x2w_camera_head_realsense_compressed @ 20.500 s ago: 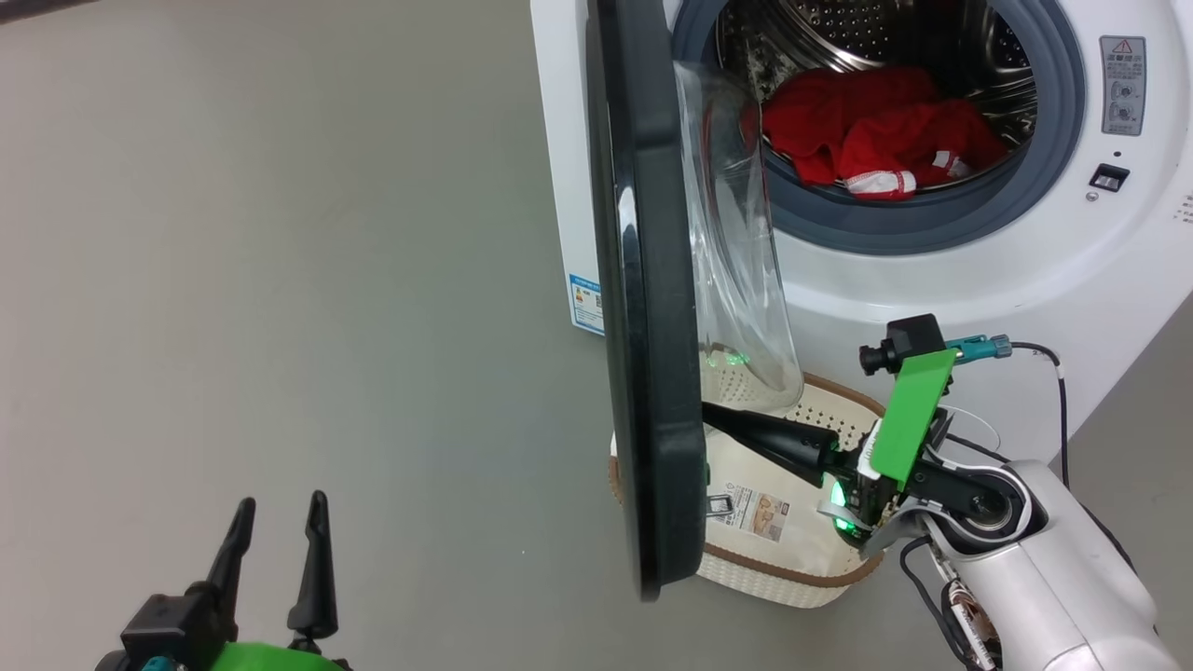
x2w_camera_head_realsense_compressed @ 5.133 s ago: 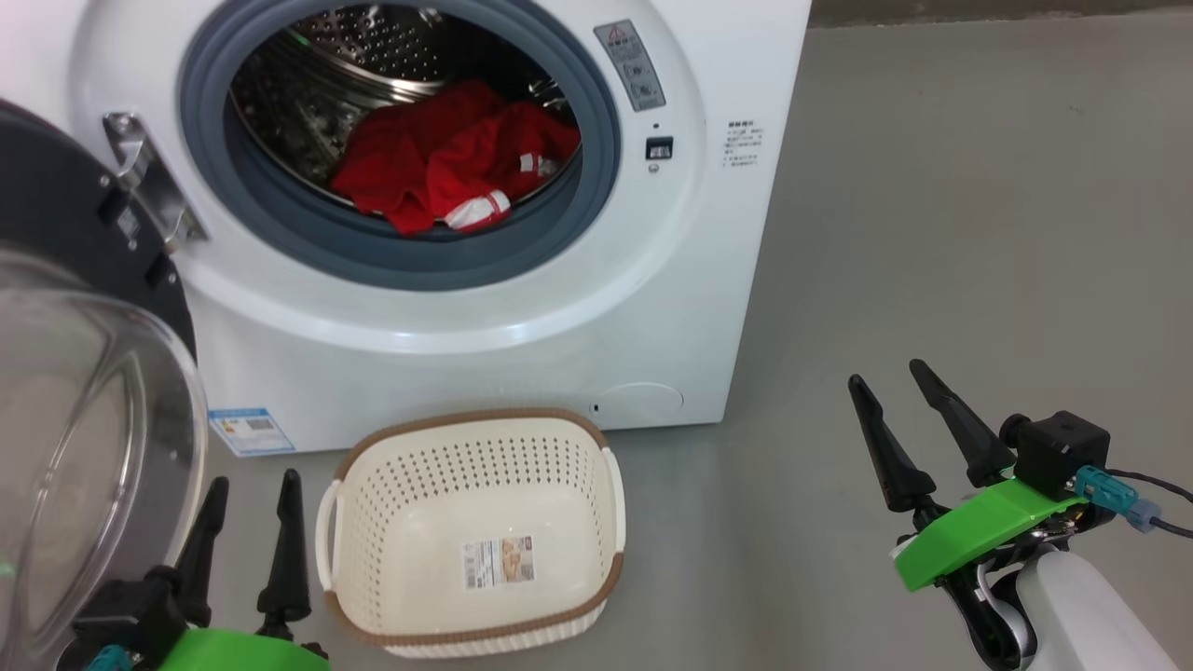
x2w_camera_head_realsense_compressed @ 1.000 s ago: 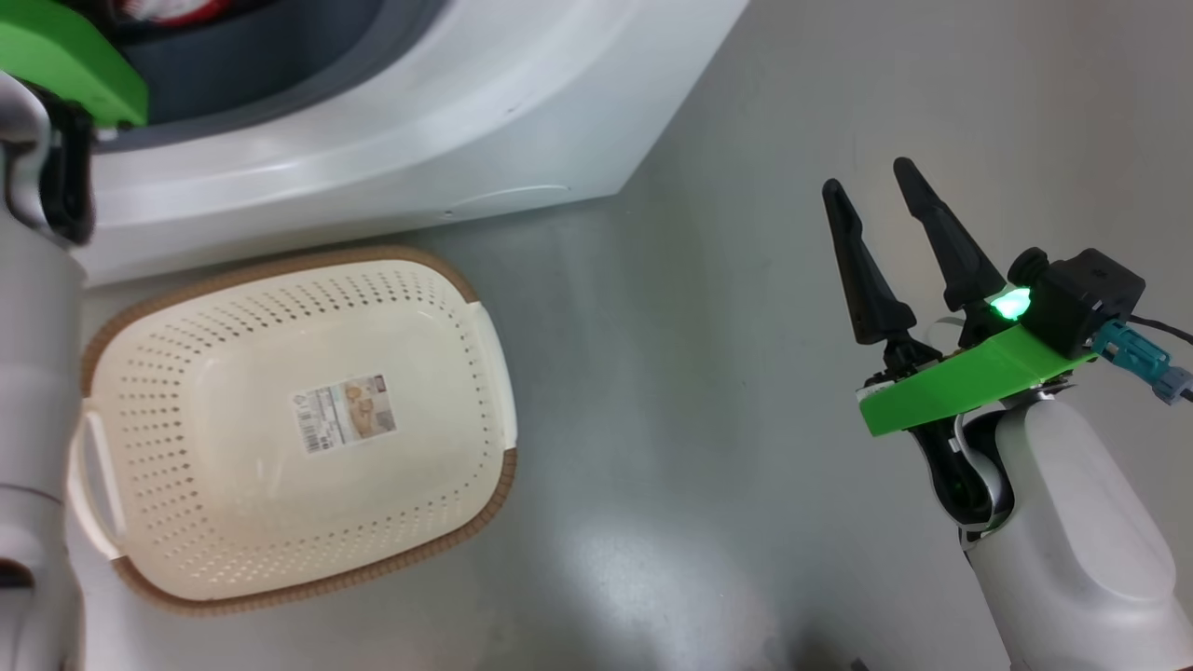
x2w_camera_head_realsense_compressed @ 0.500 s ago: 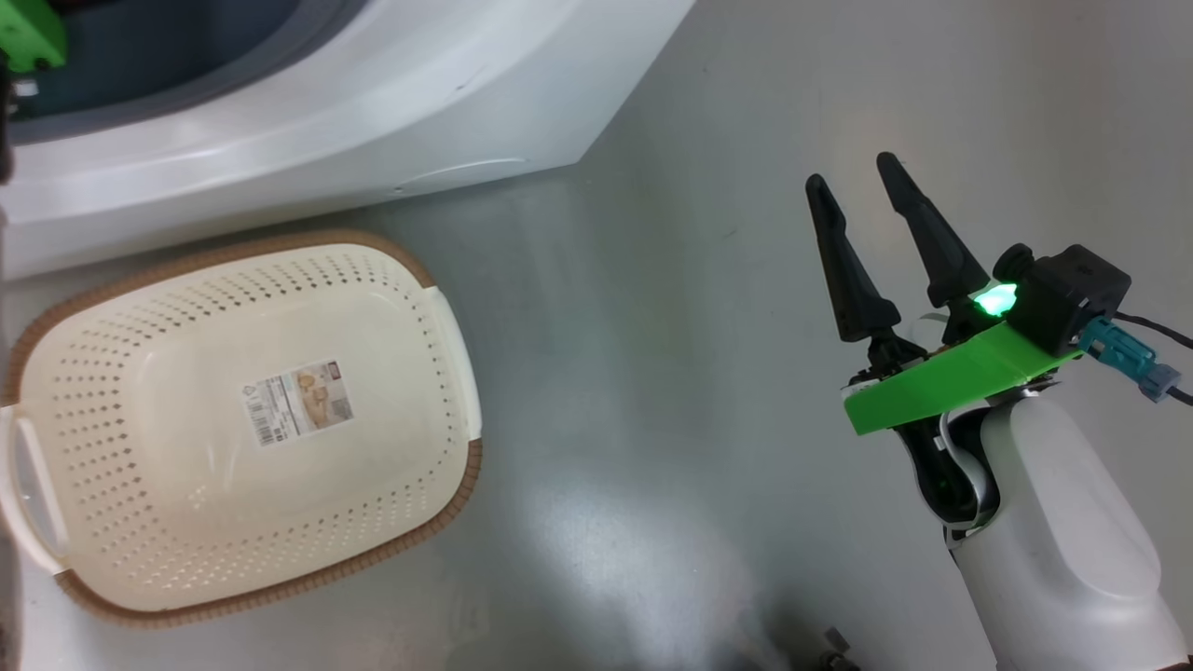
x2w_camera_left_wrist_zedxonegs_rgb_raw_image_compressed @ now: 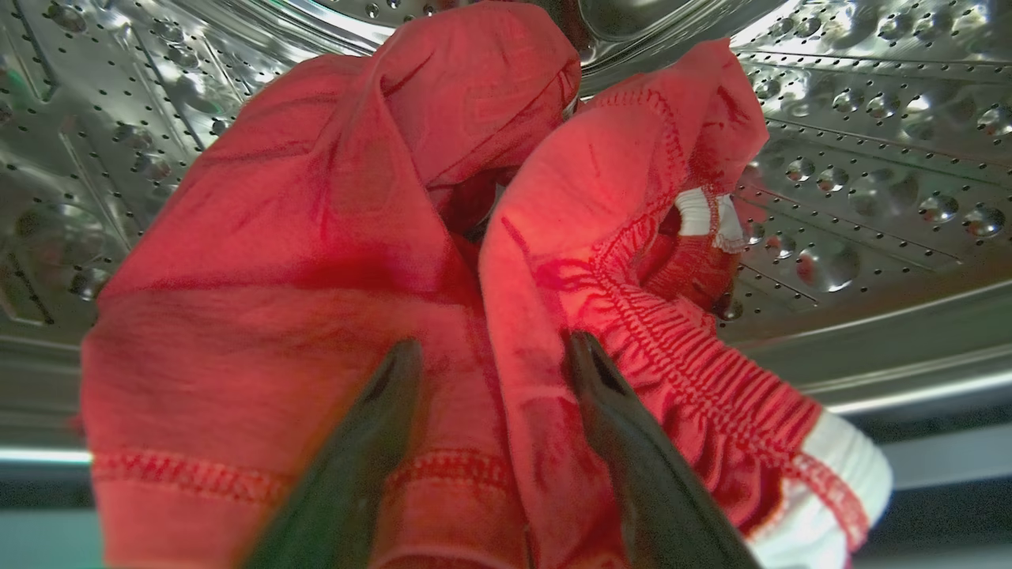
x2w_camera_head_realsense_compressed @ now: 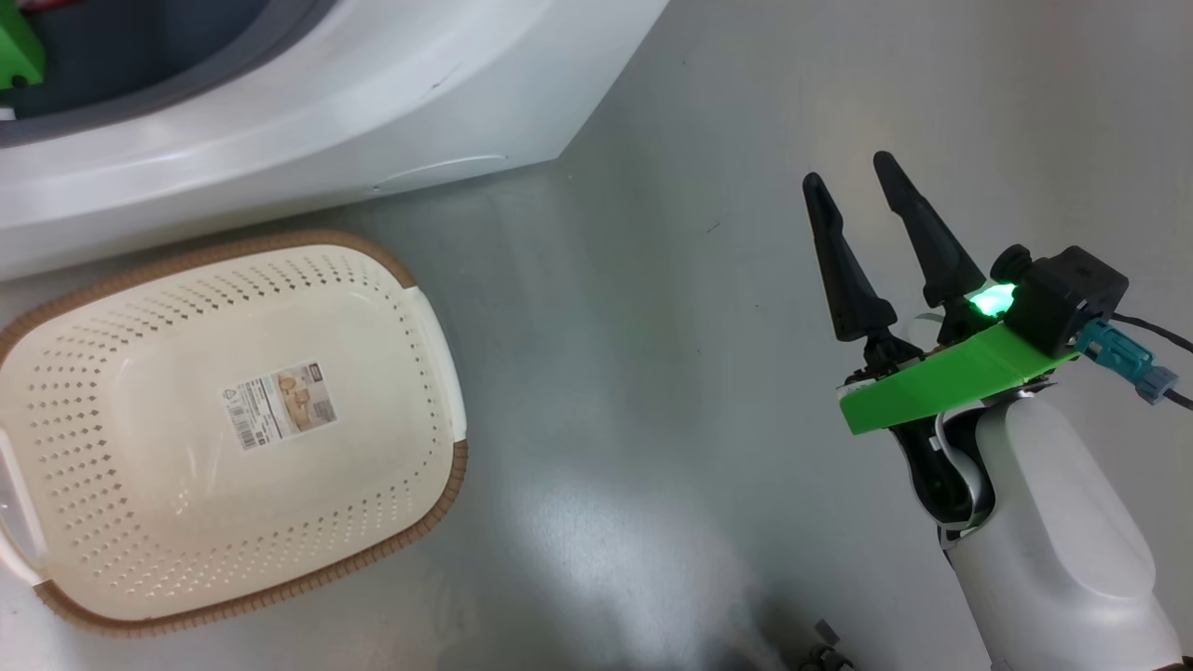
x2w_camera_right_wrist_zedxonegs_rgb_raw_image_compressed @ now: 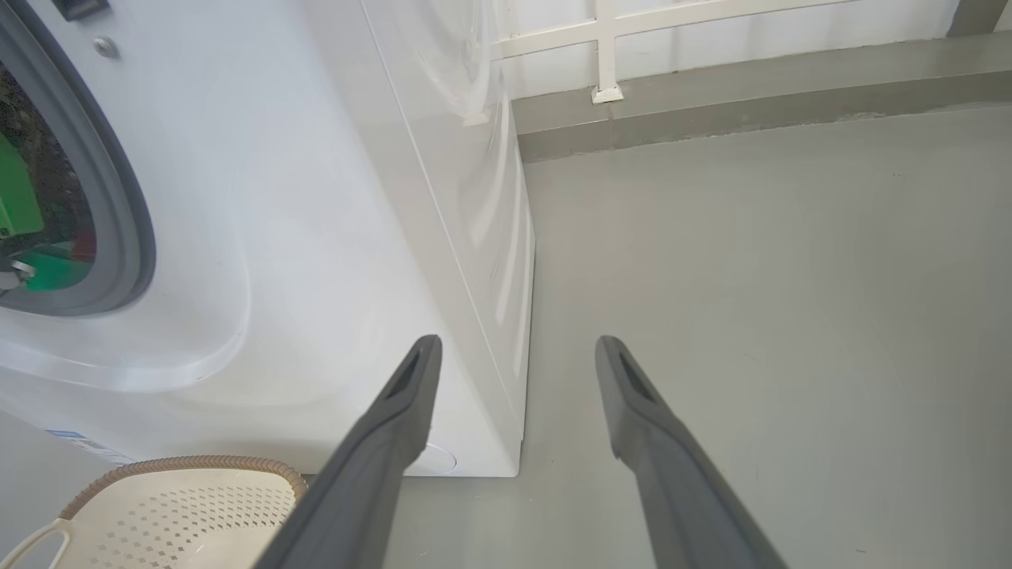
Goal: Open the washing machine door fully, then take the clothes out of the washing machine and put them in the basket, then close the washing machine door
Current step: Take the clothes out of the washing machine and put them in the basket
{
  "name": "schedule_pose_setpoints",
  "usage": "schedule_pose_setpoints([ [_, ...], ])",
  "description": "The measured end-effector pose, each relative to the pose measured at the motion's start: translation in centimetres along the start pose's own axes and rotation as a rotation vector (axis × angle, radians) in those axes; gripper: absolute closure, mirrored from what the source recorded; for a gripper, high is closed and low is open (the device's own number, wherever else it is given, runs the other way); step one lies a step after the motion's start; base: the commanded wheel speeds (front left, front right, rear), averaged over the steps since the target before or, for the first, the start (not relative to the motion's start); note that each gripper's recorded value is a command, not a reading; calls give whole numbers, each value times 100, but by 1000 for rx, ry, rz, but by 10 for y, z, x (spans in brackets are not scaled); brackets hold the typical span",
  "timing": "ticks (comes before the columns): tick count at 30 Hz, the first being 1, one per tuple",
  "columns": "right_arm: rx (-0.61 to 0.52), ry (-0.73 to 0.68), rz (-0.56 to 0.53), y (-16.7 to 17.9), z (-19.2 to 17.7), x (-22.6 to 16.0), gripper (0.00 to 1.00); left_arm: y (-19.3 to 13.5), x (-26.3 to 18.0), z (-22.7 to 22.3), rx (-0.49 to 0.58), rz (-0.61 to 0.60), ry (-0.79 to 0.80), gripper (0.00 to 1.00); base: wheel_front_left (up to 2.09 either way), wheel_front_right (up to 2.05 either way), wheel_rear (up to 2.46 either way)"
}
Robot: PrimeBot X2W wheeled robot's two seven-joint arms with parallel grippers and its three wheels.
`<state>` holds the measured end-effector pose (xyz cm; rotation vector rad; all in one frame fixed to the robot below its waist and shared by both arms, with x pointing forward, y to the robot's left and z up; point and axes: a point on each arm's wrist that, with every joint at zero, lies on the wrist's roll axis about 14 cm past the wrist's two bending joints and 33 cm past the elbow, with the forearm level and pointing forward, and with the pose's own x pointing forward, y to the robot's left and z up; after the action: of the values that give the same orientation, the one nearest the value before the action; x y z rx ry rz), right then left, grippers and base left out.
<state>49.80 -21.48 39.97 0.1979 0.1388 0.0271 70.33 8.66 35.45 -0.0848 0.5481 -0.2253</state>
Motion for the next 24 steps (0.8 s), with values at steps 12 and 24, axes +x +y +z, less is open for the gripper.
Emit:
schedule_pose_setpoints([
  [12,0,-3,4,3,3,-1,0,-2,-5,3,4,-6,2,100,0,0,0],
  [24,1,-56,23,11,27,-5,0,-21,-30,19,16,-49,-86,100,0,0,0],
])
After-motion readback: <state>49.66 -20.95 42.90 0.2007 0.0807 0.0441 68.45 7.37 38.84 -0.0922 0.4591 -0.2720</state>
